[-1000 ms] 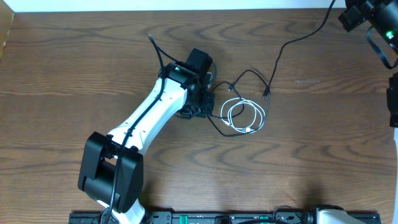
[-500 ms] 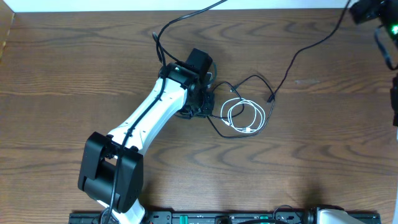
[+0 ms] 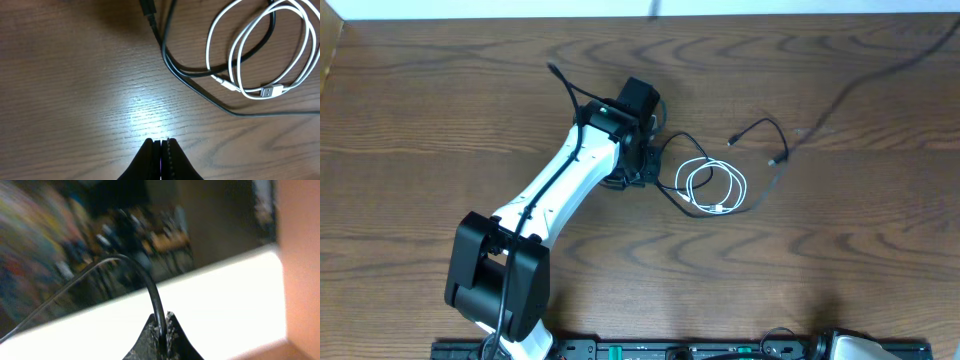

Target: Untangle cables

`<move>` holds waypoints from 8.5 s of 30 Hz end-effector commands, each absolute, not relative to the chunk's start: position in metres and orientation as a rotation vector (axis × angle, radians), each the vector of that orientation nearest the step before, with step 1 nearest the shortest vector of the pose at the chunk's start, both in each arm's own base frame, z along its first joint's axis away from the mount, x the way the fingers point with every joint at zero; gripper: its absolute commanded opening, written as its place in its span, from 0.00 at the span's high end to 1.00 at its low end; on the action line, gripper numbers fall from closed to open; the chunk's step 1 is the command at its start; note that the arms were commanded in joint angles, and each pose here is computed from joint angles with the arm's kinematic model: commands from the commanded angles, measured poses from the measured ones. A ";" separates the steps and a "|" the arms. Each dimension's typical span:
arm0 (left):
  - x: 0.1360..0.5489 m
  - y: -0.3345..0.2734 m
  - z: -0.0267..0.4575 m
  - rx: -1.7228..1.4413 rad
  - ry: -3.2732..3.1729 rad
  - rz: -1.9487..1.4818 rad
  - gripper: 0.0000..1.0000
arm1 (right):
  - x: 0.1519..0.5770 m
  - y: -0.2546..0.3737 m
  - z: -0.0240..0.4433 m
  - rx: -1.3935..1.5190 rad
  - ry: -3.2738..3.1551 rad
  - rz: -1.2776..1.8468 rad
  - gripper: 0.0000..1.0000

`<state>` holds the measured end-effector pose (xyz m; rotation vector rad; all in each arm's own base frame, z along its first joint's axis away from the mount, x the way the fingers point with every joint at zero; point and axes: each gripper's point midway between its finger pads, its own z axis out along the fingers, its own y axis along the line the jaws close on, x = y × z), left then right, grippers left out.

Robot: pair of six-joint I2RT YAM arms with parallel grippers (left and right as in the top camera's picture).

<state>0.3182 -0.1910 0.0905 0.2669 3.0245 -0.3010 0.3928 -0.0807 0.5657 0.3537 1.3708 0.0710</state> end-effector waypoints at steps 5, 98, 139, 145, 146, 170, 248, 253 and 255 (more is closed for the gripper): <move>0.313 -0.202 0.094 0.249 3.043 -0.428 0.92 | 0.381 -0.112 0.460 0.606 1.747 -0.094 0.99; 0.212 -0.398 -0.019 0.988 2.815 -0.392 0.59 | 0.373 -0.077 0.396 0.550 2.047 0.032 0.99; 0.303 -0.286 0.069 0.559 2.813 -0.153 0.93 | 0.347 -0.146 0.398 0.780 1.960 -0.369 0.99; 0.283 -0.332 0.077 0.647 2.811 -0.491 0.84 | 0.373 -0.086 0.390 0.505 2.080 -0.013 0.99; 0.283 -0.336 0.078 0.653 2.801 -0.507 0.67 | 0.373 -0.083 0.390 0.495 2.082 0.005 0.99; 0.292 -0.404 0.029 0.929 2.542 -0.465 0.27 | 0.367 -0.079 0.380 0.497 2.133 0.013 0.99; 0.317 -0.302 0.109 0.813 2.597 -0.254 0.92 | 0.402 -0.218 0.350 0.678 2.061 -0.505 0.99; 0.316 -0.302 0.109 0.814 2.599 -0.253 0.92 | 0.385 -0.205 0.282 0.691 2.357 -0.468 0.99; 0.316 -0.301 0.108 0.815 2.602 -0.251 0.92 | 0.377 -0.202 0.251 0.702 2.489 -0.467 0.99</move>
